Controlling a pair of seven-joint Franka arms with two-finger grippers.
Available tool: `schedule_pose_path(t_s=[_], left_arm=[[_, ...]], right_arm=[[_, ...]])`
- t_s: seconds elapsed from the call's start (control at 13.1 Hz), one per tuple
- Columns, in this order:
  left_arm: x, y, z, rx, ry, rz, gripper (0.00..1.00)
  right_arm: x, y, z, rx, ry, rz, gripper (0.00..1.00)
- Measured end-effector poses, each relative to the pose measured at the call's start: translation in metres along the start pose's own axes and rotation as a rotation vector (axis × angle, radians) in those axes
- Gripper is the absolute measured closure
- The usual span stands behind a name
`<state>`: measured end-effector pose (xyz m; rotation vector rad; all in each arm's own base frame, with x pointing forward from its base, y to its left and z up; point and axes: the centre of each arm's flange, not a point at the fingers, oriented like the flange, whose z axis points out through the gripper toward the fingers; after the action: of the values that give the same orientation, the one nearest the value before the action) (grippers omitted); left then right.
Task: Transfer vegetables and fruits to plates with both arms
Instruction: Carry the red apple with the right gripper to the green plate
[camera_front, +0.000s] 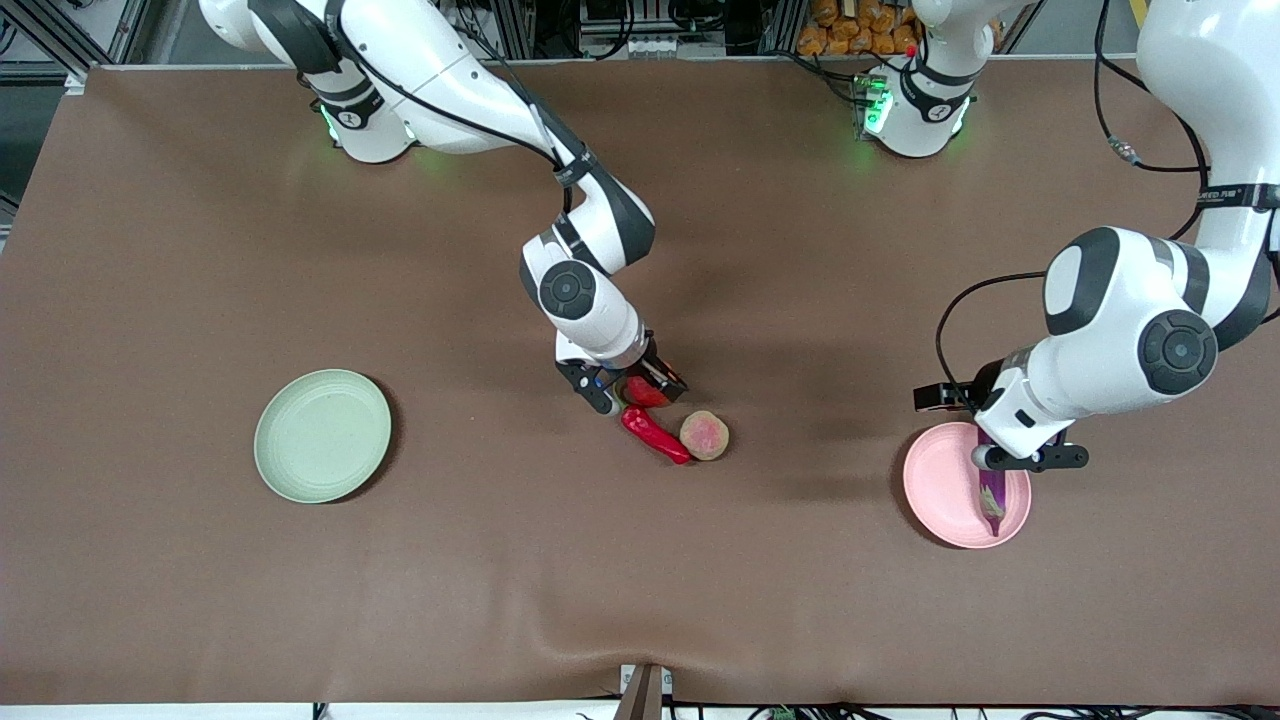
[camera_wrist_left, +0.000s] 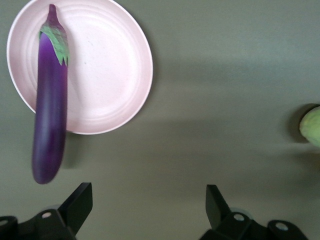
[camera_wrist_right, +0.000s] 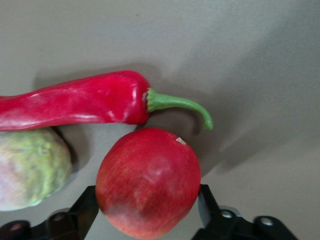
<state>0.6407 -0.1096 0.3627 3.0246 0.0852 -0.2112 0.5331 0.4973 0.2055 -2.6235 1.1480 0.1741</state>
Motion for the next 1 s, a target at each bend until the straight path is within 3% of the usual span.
schedule_pose_path(t_s=[0.23, 0.46, 0.69, 0.84, 1.0], left_arm=[[-0.008, 0.029, -0.002, -0.01, -0.001, -0.081, 0.0], [-0.016, 0.059, 0.0, -0.009, -0.005, -0.151, 0.0], [-0.02, 0.088, 0.007, -0.014, -0.014, -0.216, 0.0], [-0.025, 0.111, 0.024, -0.014, -0.038, -0.247, 0.0], [-0.027, 0.139, 0.038, -0.043, -0.026, -0.275, 0.0]], right_arm=[[0.01, -0.008, -0.01, 0.006, 0.008, 0.007, 0.17], [0.045, -0.023, -0.055, -0.112, -0.039, 0.039, 0.17], [0.14, -0.018, -0.145, -0.183, -0.103, -0.05, 0.17], [0.225, 0.024, -0.204, -0.233, -0.174, -0.121, 0.17], [0.308, 0.08, -0.24, -0.235, -0.223, -0.183, 0.17]])
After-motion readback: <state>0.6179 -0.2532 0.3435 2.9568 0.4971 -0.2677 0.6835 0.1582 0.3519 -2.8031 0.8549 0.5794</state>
